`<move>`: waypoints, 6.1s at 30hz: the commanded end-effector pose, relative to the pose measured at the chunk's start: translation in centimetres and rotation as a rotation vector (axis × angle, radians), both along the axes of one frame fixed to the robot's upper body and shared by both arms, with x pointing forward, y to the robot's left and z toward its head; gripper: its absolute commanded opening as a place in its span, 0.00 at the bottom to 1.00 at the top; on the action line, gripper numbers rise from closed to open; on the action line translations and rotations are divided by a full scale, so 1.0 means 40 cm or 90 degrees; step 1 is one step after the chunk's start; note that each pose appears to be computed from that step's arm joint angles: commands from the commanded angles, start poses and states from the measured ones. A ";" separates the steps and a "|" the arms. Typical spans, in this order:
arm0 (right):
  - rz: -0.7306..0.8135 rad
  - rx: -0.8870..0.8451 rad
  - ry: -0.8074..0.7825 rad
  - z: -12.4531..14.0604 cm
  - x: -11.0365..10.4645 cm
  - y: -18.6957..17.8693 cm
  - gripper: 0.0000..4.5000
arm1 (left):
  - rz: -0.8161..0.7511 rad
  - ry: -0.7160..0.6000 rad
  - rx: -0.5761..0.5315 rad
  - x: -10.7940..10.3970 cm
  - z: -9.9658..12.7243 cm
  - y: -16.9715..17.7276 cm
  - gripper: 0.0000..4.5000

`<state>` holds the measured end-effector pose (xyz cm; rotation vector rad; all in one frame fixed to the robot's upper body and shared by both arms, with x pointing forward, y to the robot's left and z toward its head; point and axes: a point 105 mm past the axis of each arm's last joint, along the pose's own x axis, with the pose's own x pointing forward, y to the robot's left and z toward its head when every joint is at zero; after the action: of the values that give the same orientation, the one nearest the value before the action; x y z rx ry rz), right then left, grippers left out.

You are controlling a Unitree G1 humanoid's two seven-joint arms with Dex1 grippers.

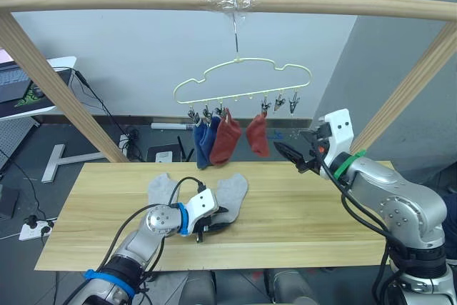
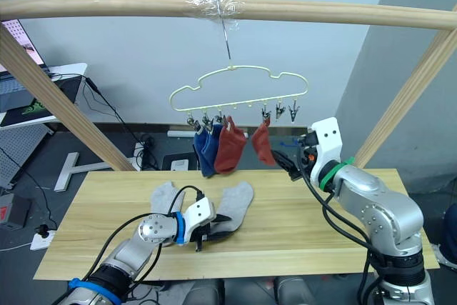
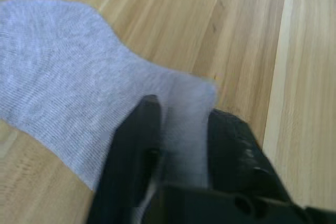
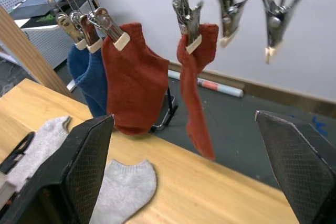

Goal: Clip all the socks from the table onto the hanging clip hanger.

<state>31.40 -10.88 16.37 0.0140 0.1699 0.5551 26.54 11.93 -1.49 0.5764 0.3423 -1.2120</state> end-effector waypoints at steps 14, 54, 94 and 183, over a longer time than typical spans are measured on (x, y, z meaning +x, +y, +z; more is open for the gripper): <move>-0.094 0.004 -0.173 0.048 0.079 0.060 0.80 | 0.053 -0.059 -0.315 -0.006 0.427 0.039 1.00; -0.234 0.003 -0.203 0.034 0.111 0.004 0.57 | 0.064 -0.184 -0.403 0.066 0.556 -0.038 1.00; -0.219 0.062 -0.238 0.086 0.169 0.057 0.57 | 0.064 -0.199 -0.399 0.066 0.561 -0.036 1.00; -0.230 0.017 -0.226 0.079 0.183 -0.006 0.02 | 0.214 -0.097 -0.190 0.099 0.207 -0.043 1.00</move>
<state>39.24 -10.75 17.92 -0.0287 -0.1411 0.1819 30.30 10.20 8.89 0.2708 0.0830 -0.8962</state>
